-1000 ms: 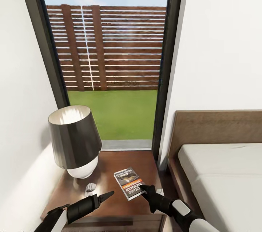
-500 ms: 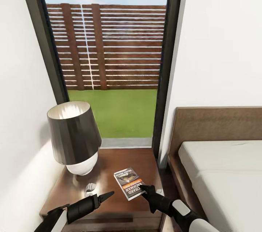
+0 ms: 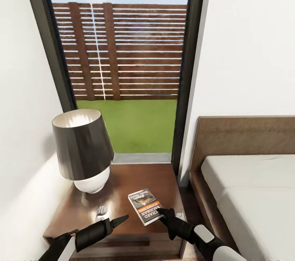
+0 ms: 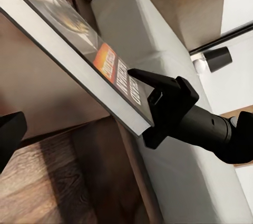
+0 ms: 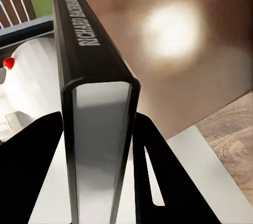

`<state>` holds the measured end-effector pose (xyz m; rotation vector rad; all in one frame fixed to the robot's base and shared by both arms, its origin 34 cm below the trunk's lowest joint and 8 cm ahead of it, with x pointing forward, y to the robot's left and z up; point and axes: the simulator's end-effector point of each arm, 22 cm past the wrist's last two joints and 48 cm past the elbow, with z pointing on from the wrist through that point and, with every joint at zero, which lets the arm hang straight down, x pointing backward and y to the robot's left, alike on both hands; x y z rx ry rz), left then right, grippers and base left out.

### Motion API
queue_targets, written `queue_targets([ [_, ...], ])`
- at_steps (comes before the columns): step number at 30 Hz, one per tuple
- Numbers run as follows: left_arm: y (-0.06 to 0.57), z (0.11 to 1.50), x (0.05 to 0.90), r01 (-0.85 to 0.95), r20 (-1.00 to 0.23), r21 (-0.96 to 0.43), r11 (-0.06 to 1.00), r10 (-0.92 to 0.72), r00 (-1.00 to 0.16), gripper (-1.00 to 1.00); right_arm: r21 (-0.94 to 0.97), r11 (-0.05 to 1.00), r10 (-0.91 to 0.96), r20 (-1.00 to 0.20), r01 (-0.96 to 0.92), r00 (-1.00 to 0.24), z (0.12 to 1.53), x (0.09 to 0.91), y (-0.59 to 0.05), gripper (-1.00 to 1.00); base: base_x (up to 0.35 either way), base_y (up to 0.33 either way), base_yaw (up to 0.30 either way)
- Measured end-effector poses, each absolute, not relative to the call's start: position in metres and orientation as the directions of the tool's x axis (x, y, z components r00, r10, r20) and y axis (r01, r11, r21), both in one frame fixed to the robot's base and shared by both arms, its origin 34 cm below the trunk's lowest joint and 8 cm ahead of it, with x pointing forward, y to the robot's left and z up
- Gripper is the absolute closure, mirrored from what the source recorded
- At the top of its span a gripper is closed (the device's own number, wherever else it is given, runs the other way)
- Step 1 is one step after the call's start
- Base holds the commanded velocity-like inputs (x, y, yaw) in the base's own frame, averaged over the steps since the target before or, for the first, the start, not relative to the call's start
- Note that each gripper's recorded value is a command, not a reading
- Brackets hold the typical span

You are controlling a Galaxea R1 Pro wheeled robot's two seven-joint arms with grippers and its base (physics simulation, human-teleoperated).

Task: In the bedroom, move the book from the bed onto either nightstand, and place the two sandals side by side next to the bed.

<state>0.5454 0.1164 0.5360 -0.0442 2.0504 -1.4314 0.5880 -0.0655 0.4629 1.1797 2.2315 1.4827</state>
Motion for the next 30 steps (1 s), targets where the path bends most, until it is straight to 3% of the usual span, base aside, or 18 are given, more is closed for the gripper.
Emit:
queue_targets([
  [19,0.117,0.512,0.54,0.316,-0.472,-0.856,0.409,-0.369,-0.801,-1.0,0.85,0.169,0.715,0.243,0.5,-0.656,0.44,0.583,-0.065,1.0,0.004,0.0,0.0],
  [30,0.117,0.512,0.54,0.317,-0.473,-0.856,0.41,-0.368,-0.801,-1.0,0.85,0.169,0.714,0.243,0.499,-0.657,0.44,0.583,-0.064,1.0,0.223,0.0,0.0],
])
